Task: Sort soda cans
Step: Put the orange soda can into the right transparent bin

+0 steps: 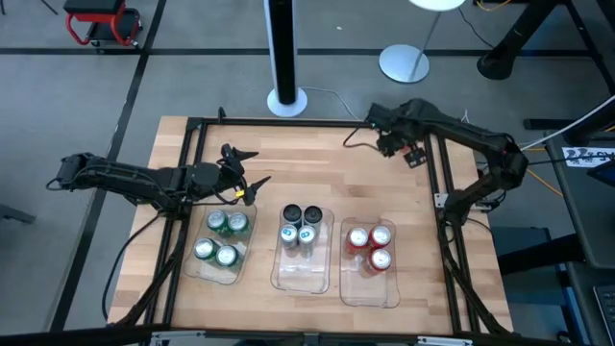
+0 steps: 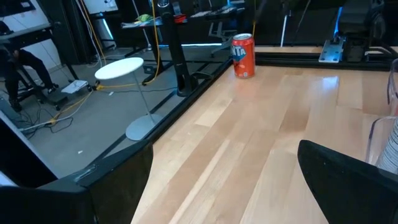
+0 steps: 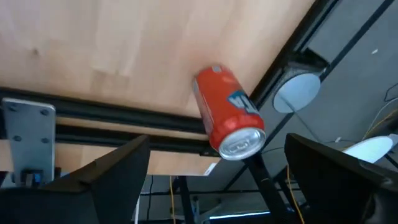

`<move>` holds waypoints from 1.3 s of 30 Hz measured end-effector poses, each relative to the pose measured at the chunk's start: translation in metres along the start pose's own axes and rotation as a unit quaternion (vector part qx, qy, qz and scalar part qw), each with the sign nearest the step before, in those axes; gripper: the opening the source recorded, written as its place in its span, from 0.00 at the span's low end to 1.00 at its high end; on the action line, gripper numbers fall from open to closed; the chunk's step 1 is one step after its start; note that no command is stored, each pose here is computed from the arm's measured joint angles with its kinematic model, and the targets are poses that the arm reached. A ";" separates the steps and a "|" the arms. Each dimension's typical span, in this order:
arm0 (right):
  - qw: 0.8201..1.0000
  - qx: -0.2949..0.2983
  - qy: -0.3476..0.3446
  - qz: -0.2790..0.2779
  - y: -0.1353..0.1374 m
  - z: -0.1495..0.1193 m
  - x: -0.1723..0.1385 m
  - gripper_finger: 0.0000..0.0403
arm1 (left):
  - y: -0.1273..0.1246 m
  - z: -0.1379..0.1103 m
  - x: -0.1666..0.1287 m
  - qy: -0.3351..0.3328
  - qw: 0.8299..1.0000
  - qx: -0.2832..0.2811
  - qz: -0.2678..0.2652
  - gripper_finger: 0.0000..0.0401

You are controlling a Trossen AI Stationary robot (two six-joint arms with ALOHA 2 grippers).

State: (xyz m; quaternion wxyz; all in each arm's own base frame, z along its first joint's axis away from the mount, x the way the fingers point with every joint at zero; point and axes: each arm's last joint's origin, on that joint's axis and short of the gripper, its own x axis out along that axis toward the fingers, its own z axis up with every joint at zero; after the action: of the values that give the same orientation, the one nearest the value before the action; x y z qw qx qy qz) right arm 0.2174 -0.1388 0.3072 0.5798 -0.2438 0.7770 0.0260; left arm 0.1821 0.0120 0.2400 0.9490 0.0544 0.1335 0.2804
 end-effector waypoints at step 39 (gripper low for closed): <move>0.980 0.185 -0.057 0.041 -0.045 -0.081 0.083 0.92 | 0.000 0.000 0.000 0.000 1.000 0.003 0.000 0.97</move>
State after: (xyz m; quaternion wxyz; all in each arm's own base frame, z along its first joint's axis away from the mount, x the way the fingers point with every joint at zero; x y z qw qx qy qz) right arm 0.1469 -0.2333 0.2686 0.6570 -0.0988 0.7430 -0.0805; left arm 0.1821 0.0120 0.2401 0.9488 0.0576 0.1343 0.2799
